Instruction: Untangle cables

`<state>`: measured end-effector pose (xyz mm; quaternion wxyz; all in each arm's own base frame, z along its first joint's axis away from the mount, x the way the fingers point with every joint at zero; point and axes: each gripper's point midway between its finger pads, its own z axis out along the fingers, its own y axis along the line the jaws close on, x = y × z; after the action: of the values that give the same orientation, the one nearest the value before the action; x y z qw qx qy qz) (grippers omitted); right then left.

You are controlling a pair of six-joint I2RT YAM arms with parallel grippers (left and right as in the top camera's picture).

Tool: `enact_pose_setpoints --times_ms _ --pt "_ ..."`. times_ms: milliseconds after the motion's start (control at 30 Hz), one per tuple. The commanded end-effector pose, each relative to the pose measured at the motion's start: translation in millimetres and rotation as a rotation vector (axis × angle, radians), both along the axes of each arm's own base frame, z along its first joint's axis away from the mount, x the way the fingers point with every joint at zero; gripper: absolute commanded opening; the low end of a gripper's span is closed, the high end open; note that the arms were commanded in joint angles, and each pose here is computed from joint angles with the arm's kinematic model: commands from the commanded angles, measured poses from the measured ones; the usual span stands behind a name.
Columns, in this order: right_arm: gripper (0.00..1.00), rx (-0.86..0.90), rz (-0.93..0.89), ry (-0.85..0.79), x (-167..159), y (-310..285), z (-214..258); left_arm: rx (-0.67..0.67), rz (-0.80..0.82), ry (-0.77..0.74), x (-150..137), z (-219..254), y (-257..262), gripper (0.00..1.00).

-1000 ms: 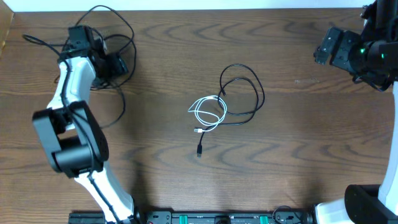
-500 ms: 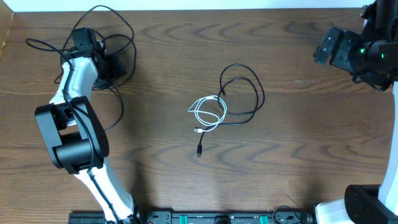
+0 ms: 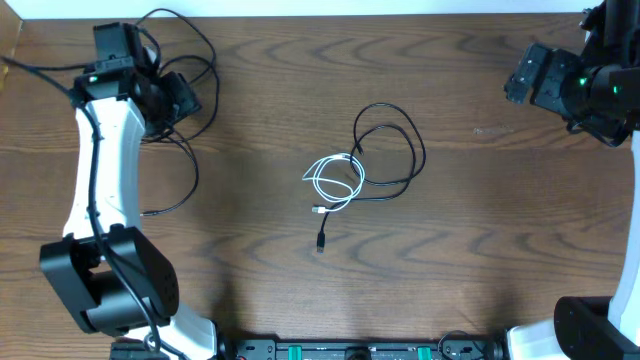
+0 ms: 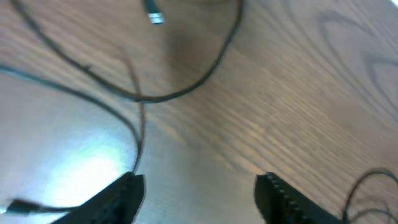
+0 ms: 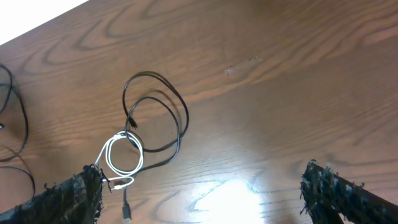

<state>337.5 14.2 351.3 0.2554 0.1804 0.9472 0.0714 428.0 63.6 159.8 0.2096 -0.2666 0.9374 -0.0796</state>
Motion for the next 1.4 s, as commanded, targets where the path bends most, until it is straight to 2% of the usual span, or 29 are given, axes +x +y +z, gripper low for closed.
enact_pose_setpoints --times_ms 0,167,333,400,467,633,900,1000,1033,1133,1200,1367 --pt "0.99 -0.008 0.006 0.001 0.2 -0.6 -0.3 0.036 0.165 0.118 -19.7 -41.4 28.8 0.68" --pt "0.99 -0.008 0.006 0.001 0.2 -0.6 -0.3 0.023 0.195 0.169 -23.6 -75.6 35.5 0.68" --pt "0.99 -0.008 0.006 0.001 0.2 -0.6 -0.3 0.017 0.192 0.214 -15.8 -114.3 36.9 0.67" --pt "0.99 -0.008 0.006 0.001 0.2 -0.6 -0.3 0.015 0.192 0.219 -11.7 -125.9 37.9 0.56" --pt "0.99 -0.008 0.006 0.001 0.2 -0.6 -0.3 0.012 0.190 0.203 -5.1 -131.9 38.5 0.52" --pt "0.99 -0.008 0.006 0.001 0.2 -0.6 -0.3 0.003 0.185 0.142 10.5 -130.7 39.2 0.35" --pt "0.99 -0.008 0.006 0.001 0.2 -0.6 -0.3 0.009 0.201 0.100 18.3 -127.4 48.6 0.26" --pt "0.99 -0.008 0.006 0.001 0.2 -0.6 -0.3 0.008 0.211 0.100 17.2 -127.4 53.2 0.20" --pt "0.99 -0.008 0.006 0.001 0.2 -0.6 -0.3 0.008 0.216 0.100 16.4 -127.4 55.6 0.09" --pt "0.99 -0.008 0.006 0.001 0.2 -0.6 -0.3 0.009 0.227 0.088 18.1 -126.1 60.7 0.07" --pt "0.99 -0.008 0.006 0.001 0.2 -0.6 -0.3 -0.016 0.220 0.048 26.7 -119.4 60.7 0.08" --pt "0.99 -0.008 0.006 0.001 0.2 -0.6 -0.3 -0.317 0.089 -0.282 88.5 -40.1 35.6 0.08"
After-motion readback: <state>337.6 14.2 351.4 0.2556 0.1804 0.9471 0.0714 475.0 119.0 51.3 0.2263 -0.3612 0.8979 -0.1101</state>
